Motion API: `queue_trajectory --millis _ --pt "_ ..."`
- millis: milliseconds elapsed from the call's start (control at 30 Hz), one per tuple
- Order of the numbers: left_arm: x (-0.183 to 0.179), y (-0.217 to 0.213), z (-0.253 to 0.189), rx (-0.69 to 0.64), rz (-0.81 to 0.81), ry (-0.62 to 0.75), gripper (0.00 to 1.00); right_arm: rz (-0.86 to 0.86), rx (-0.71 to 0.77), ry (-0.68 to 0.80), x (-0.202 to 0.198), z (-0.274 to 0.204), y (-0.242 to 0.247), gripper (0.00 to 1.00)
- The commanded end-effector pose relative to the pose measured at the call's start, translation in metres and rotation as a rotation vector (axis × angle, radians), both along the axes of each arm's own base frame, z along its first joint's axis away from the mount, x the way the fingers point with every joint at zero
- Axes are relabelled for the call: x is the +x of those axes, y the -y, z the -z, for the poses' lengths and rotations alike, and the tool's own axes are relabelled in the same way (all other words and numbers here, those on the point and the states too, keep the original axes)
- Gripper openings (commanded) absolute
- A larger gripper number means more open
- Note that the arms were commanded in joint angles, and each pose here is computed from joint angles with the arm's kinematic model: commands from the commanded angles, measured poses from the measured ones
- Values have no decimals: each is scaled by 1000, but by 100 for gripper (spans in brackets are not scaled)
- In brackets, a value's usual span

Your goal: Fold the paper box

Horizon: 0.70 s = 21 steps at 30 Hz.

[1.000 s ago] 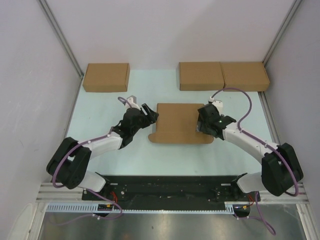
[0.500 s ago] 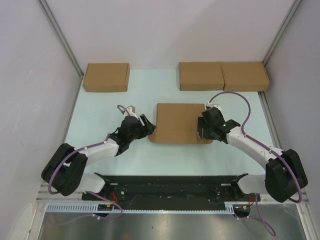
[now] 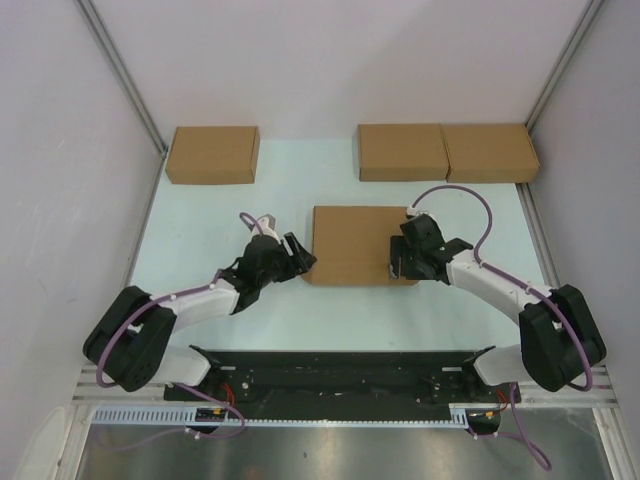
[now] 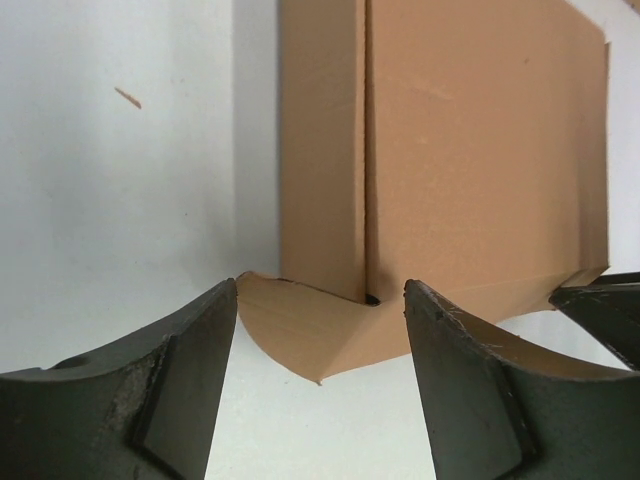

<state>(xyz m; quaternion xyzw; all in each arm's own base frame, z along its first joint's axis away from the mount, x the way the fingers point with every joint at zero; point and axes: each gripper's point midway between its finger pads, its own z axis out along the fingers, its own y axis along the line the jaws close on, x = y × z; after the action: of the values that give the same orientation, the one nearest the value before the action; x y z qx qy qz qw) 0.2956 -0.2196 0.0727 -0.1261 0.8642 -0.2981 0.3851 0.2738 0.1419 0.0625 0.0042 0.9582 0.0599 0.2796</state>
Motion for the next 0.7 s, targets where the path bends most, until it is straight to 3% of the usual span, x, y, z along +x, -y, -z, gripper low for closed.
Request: queue_trajectory --millis 0,333,400,467,567,667 --pt "4 12 -7 -34 26 8 73 -22 32 15 6 -1 -6 73" --pt "21 -4 -36 -5 -73 96 75 96 -81 154 25 -35 24 76" --pt "29 -16 -46 28 -124 126 81 142 -85 215 36 -46 30 75" --pt "41 -24 -63 55 -171 159 94 165 -66 276 44 -60 32 74" --pt "58 -31 -82 55 -199 224 100 153 66 384 69 -87 19 74" --pt "75 -23 -78 31 -140 233 100 113 280 323 94 -83 7 74"
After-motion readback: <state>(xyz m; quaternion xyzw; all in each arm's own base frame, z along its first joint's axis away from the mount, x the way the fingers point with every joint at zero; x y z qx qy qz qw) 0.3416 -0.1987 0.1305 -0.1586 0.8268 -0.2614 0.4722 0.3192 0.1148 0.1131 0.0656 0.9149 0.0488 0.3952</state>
